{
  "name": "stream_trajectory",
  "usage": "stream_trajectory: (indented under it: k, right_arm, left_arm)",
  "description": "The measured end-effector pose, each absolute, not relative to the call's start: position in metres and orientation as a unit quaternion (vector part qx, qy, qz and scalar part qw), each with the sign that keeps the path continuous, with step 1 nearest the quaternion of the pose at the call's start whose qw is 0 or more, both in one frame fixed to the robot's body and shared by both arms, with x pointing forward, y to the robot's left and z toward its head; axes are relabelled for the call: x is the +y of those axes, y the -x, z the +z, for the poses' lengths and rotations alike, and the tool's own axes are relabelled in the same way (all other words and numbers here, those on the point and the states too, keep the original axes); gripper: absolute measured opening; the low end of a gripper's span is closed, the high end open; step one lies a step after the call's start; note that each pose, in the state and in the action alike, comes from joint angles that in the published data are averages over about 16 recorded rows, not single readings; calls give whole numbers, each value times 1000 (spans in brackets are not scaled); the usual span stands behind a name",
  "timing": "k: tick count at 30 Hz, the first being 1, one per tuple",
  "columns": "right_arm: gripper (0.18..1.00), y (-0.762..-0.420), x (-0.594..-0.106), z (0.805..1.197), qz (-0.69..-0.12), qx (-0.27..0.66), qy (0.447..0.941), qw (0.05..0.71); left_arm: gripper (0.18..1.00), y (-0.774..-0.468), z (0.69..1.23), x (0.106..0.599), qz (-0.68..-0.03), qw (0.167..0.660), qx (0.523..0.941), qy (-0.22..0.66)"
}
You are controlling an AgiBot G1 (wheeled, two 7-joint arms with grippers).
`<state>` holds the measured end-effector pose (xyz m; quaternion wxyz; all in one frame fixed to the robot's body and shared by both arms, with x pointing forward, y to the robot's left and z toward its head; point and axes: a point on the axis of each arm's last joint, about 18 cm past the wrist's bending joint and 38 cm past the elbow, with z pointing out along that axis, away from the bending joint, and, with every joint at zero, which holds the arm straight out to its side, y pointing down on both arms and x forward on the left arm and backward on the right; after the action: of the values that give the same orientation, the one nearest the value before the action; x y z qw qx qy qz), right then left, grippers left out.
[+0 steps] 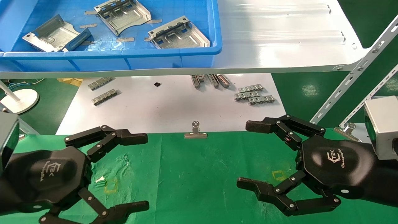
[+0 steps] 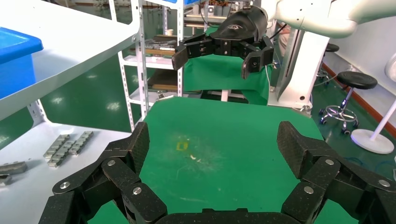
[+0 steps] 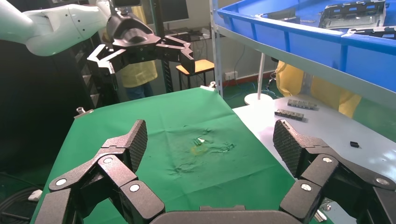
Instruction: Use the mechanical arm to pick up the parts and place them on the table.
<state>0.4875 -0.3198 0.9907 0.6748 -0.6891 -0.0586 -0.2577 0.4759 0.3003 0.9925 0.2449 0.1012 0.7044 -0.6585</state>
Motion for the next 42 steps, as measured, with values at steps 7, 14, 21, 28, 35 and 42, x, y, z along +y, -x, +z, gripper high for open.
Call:
stream_trajectory:
  k: [7,14,21,28,35,42]
  right_arm:
    - [981,-488,-320,991,-258,-59,689,675]
    - [931,-488,-320,991,-258,-59,689,675]
    - [844,-488,-320,991,-258,-59,689,675]
    - [703,-488,-320,991,-258,-59,689,675]
    - [534,-488,-320,991,-258,-59,689,675]
    - [379,-488,-320,991,-258,-59,689,675]
  left_arm:
    - [1001,-476,993,300,-659,245,704,-101]
    - [1001,-476,993,300,-659,245,704,-101]
    - [1001,-476,993,300,-659,245,704,-101]
    - [1001,-476,993,300,-658,245,704,-101]
    - [1001,-476,993,300,-659,245,704,-101]
    - [1001,-476,993,300,-659,245,704,-101]
